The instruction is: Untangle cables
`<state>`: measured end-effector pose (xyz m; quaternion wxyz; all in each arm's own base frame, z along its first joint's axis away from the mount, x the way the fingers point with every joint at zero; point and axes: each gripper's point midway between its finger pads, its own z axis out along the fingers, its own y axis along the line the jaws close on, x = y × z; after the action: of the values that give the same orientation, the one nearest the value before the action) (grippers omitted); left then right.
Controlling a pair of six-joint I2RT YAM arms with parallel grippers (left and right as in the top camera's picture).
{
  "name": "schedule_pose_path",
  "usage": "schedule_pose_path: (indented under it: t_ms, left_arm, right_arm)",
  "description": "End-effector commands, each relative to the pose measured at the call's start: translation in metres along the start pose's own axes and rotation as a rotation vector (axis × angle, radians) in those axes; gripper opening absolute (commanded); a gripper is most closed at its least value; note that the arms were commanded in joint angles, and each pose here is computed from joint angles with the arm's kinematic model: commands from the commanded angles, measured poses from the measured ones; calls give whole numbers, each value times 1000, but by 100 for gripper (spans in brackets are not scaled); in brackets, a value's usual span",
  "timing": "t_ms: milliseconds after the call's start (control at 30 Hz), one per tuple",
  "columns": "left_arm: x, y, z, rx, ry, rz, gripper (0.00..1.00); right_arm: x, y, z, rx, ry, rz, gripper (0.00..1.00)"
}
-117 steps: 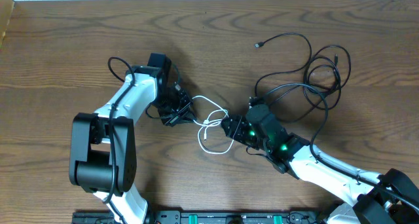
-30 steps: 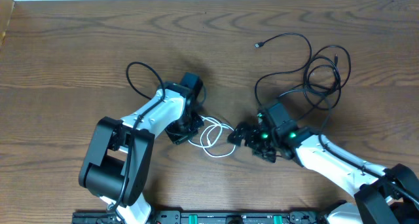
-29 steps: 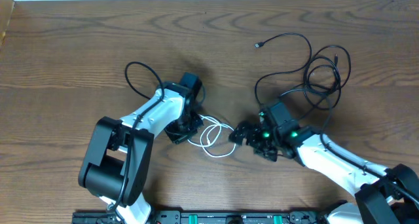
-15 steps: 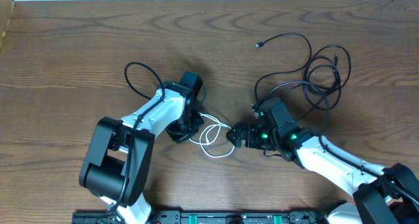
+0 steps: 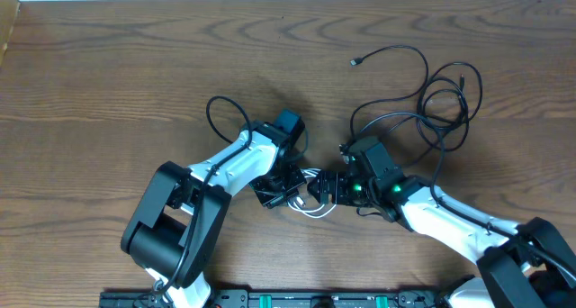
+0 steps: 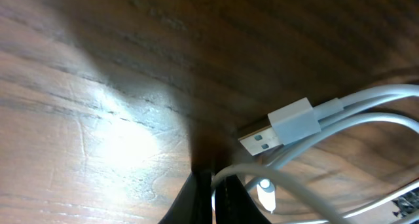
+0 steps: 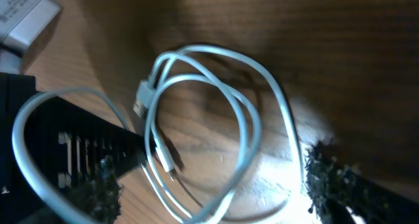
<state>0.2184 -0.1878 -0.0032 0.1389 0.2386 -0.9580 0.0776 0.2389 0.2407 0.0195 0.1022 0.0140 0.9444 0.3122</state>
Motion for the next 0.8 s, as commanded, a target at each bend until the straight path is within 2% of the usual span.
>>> schedule_pose_path:
  t_ms: [0,133,367,500,633,767]
  left_arm:
    - [2,7,10,-28,25,-41,8]
    - [4,5,10,-16,36,-75,8]
    - [10,-10,9,57,83,-63,8]
    - [11,-12,9,63,89,-62,8]
    - [15,-14,8,78,111,-61,8]
    - [15,-15,8,80,112,-60,8]
  right_arm:
    - [16,-25,12,90,59,68,79]
    - [16,-27,12,125,80,73,74]
    - [18,-32,21,171,136,101,60]
    - [18,-34,24,198,165,107,44]
    - [18,-34,24,208,174,112,35]
    - [19,-36,24,218,179,116,18]
